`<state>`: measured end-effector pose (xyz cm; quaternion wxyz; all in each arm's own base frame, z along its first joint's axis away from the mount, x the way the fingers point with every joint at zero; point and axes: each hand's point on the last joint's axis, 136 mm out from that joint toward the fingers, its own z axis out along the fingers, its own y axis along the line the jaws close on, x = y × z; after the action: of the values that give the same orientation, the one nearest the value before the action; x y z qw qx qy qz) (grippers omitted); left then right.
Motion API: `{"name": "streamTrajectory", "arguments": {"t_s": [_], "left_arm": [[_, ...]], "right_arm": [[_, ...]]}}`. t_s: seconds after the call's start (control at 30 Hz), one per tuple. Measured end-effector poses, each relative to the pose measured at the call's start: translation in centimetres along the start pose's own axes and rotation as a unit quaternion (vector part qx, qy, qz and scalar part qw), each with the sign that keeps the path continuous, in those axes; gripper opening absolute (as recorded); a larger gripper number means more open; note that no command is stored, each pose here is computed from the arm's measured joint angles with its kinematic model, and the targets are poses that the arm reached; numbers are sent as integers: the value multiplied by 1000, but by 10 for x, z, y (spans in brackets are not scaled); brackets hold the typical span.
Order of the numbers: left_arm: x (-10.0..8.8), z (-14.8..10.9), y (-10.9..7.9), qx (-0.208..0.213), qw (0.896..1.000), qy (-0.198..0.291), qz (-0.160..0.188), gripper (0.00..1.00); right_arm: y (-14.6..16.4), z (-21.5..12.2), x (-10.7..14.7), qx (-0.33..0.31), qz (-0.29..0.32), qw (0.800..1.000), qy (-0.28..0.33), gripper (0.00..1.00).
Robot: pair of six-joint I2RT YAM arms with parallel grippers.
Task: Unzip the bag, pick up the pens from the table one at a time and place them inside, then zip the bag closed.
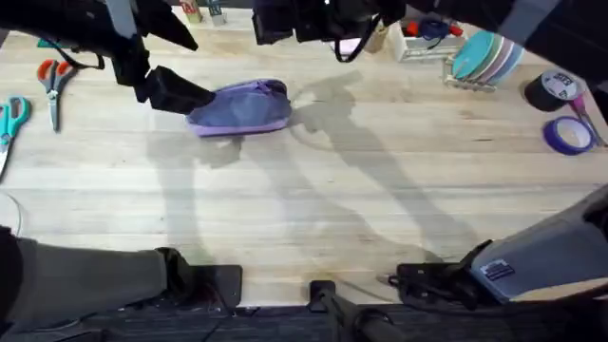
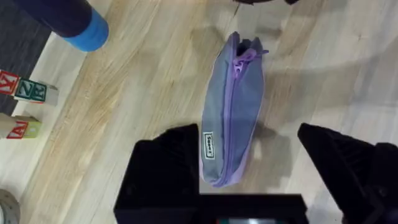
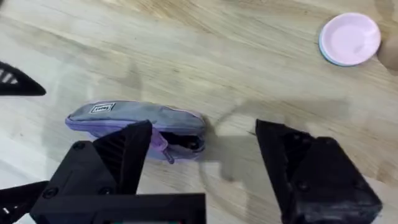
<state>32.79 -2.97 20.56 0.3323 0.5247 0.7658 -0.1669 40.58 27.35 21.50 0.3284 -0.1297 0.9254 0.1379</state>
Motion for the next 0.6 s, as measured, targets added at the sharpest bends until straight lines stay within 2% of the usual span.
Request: {"name": "streamTrajectory", "arguments": {"t_s": [0.6], "left_arm": [[2, 3, 0, 5, 1000, 1, -3, 993]], "right_arm": [[1, 0, -4, -3, 0, 1000, -8, 995]]}}
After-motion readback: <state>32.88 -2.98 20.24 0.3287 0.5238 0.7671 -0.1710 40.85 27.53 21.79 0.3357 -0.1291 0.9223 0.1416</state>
